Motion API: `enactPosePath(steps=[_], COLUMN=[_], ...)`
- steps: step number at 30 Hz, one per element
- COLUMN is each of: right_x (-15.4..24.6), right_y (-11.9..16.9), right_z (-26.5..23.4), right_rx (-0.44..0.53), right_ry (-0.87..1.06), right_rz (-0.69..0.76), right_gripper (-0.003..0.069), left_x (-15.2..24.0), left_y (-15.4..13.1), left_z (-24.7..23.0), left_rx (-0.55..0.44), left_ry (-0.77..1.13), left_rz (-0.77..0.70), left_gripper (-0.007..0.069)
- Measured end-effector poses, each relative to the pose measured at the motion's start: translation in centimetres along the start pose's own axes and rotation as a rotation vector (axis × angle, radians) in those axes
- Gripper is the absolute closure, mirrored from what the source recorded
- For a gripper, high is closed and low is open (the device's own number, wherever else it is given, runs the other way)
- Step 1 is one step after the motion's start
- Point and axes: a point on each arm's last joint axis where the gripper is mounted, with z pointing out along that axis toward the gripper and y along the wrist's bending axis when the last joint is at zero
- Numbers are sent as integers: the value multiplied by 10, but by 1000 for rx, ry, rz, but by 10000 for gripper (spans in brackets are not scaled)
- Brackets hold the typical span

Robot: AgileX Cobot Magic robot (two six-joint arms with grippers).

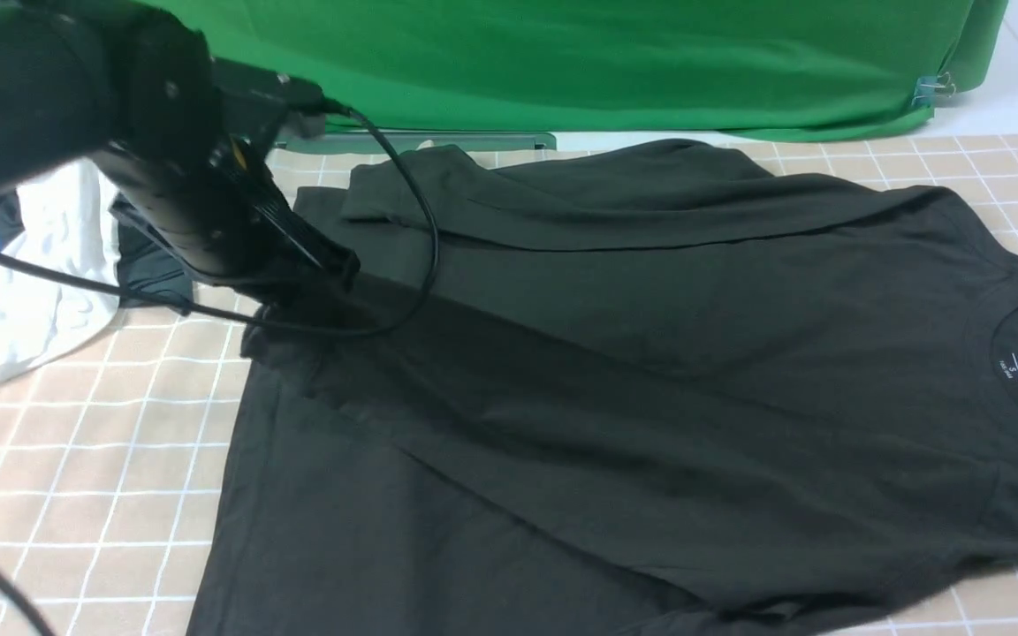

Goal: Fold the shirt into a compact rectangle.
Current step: 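Fold the left side of the black T-shirt inward over its body, then grab the top left corner of the dark shirt with the left gripper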

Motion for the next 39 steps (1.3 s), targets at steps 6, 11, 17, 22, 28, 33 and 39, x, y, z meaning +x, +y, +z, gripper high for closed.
enactPosePath(steps=[6,11,17,22,28,33,39], right_x=[0,1,1,1,1,1,1], right_y=[0,0,1,1,1,1,1], right_z=[0,0,0,0,0,0,0], right_rx=[-2,-5,-6,-7,-8,-8,-8], right_ry=[3,7,10,13,14,14,16], right_rz=[1,3,3,3,3,3,3], right_gripper=[587,578,570,568,568,568,568], left_x=[-9,-25,-63,-101,-121,-126,-127], left_y=[8,10,13,31,59,64,57], left_z=[19,18,21,70,127,158,167], left_rx=[-108,-126,-83,12,47,67,148], left_ry=[-50,-195,-308,-277,-215,-193,-182], left_rz=[67,-12,-141,-328,-433,-466,-473], left_gripper=[455,283,196,190,190,190,240])
